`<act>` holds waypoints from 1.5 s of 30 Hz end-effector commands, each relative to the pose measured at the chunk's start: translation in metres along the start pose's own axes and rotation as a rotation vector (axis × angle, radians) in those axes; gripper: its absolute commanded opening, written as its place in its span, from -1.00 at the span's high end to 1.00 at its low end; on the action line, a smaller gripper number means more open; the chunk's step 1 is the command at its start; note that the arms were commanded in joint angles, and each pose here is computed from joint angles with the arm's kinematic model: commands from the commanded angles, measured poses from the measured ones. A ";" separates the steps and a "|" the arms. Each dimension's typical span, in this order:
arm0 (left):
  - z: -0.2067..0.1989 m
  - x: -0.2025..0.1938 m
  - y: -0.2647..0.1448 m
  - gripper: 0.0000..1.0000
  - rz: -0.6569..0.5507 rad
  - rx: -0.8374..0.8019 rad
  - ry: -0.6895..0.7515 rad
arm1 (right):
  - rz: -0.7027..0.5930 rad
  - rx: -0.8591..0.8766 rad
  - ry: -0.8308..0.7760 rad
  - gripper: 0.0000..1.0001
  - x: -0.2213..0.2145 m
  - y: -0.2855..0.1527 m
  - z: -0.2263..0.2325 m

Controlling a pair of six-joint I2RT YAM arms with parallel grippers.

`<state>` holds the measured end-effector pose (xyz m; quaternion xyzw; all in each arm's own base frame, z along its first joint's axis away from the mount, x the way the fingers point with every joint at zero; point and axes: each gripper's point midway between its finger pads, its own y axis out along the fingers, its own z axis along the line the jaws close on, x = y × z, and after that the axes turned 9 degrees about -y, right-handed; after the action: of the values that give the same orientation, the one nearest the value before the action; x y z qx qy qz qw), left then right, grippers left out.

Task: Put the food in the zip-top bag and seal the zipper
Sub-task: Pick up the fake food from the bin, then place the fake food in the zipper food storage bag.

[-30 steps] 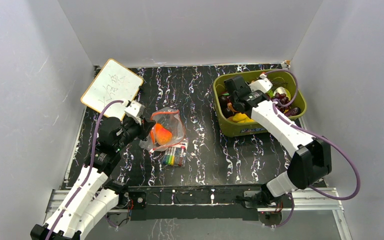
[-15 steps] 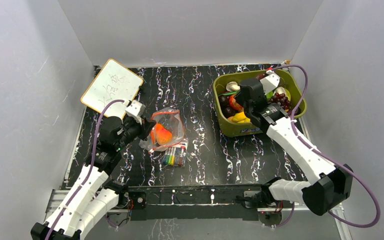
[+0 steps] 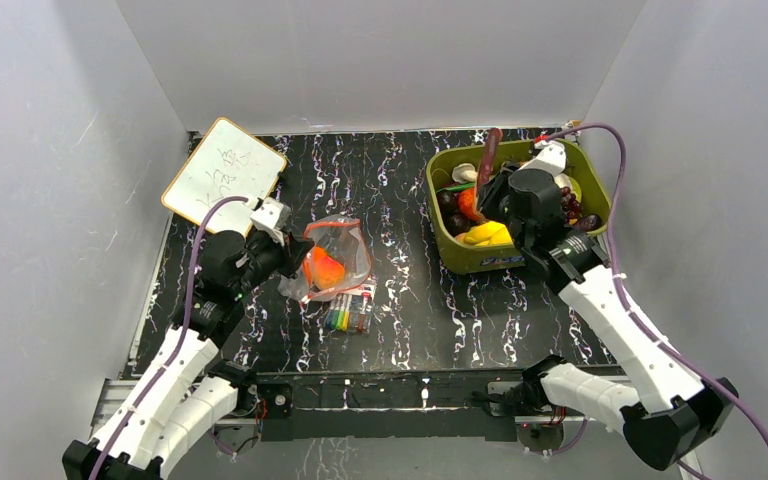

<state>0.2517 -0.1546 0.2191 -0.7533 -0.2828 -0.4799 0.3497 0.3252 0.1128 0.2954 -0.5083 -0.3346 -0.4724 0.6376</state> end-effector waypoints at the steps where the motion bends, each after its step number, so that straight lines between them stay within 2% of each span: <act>1: -0.008 0.037 0.002 1.00 -0.113 -0.016 0.008 | -0.119 0.161 -0.106 1.00 0.045 -0.032 0.021; 6: -0.008 0.058 0.013 1.00 -0.145 -0.020 0.049 | -0.088 0.263 -0.140 1.00 0.044 -0.051 0.033; 15: 0.001 0.096 0.031 1.00 -0.232 0.022 0.169 | -0.092 0.562 -0.140 1.00 0.059 -0.098 0.078; 20: 0.004 0.100 0.038 1.00 -0.220 0.018 0.251 | -0.054 0.767 -0.096 1.00 0.057 -0.126 0.106; 31: 0.015 0.062 0.053 1.00 -0.155 0.033 0.145 | 0.067 1.001 0.065 1.00 0.046 -0.170 0.131; 35: 0.019 0.049 0.058 1.00 -0.119 0.044 0.100 | 0.143 0.994 0.067 1.00 0.027 -0.168 0.127; 39: 0.025 0.041 0.059 1.00 -0.098 0.074 0.062 | 0.226 1.101 0.093 1.00 0.014 -0.188 0.132; 45: 0.020 0.041 0.059 1.00 -0.101 0.053 0.035 | 0.355 1.172 0.146 1.00 -0.009 -0.200 0.133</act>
<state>0.3231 -0.1660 0.2240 -0.7190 -0.3121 -0.4986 0.3701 0.1655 0.2306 0.3707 -0.1517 -0.3968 -0.1672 0.8897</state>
